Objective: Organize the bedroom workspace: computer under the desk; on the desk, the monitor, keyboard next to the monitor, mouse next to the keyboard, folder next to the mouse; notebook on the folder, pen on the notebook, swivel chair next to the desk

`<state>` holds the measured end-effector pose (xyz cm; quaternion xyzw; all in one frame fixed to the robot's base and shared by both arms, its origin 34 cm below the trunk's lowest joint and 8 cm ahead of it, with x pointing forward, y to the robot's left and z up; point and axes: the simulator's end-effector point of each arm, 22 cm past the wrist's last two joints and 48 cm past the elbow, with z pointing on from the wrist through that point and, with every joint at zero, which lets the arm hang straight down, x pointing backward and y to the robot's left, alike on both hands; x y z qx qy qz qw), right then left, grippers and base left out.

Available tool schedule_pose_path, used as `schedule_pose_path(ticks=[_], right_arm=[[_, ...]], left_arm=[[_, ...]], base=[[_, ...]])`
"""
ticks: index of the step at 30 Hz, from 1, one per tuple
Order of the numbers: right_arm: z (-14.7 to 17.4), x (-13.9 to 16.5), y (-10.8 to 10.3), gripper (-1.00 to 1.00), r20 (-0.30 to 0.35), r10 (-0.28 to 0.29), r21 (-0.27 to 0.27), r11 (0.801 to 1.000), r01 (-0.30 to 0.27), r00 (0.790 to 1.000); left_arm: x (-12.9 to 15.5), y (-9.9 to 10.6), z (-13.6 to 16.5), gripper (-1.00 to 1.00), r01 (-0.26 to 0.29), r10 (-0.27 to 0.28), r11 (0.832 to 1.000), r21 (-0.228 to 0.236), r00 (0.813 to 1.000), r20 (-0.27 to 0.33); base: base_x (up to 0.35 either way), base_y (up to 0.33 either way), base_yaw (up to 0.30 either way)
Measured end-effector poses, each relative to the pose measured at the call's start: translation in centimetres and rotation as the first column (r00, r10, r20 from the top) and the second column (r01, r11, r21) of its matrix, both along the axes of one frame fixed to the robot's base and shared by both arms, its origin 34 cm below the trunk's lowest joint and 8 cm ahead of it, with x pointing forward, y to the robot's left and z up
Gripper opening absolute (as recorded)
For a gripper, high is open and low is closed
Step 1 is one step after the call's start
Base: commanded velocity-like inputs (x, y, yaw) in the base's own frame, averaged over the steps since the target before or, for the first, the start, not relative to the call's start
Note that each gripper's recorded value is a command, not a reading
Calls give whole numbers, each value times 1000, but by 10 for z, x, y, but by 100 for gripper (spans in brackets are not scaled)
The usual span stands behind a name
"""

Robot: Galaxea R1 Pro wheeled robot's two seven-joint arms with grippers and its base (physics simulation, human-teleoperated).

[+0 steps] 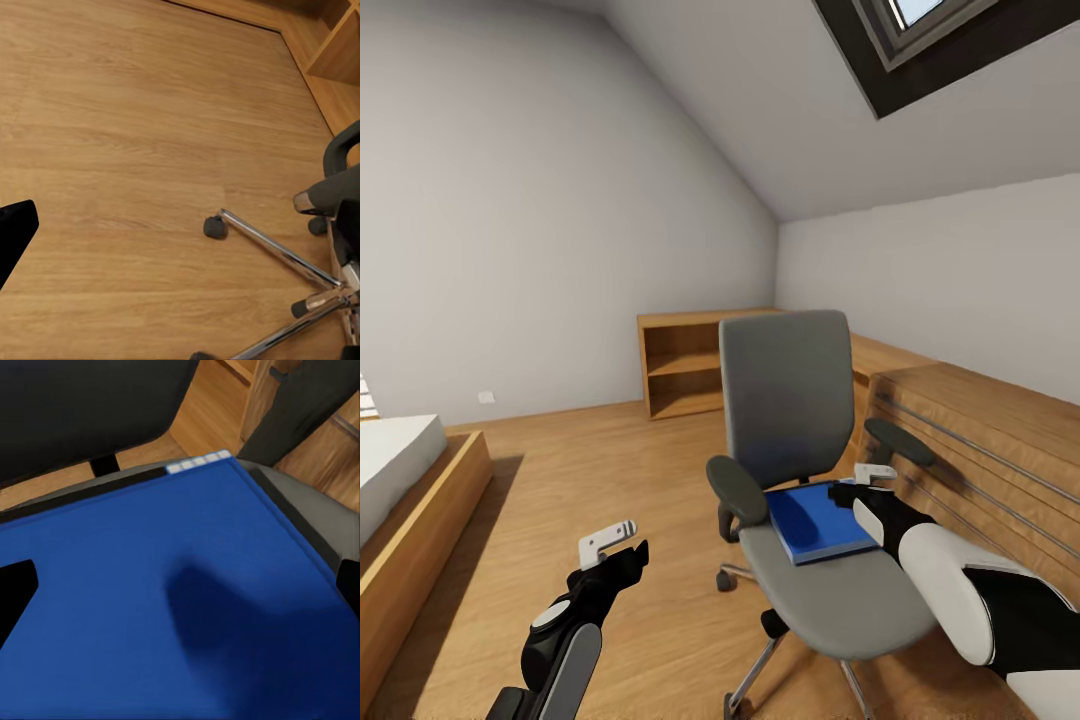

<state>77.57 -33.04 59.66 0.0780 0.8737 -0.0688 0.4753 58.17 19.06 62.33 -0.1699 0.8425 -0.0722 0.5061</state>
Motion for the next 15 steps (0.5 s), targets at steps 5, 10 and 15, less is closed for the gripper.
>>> schedule_pose_path(ticks=[5,10,15], right_arm=[[-11,-3,0,100,0,1,0,1000,-1,1000],[-22,-6,0,100,1,0,0,1000,0,1000],[-31,-8,0,100,1,1,1,1000,-1,1000]], left_arm=[[-3,0,-11,100,-1,1,1000,-1,1000,0],[-6,0,-22,100,-1,1,1000,-1,1000,1],[-8,0,-31,100,-1,1,1000,-1,1000,0]], base=[[0,0,0],[0,0,0],[0,0,0]])
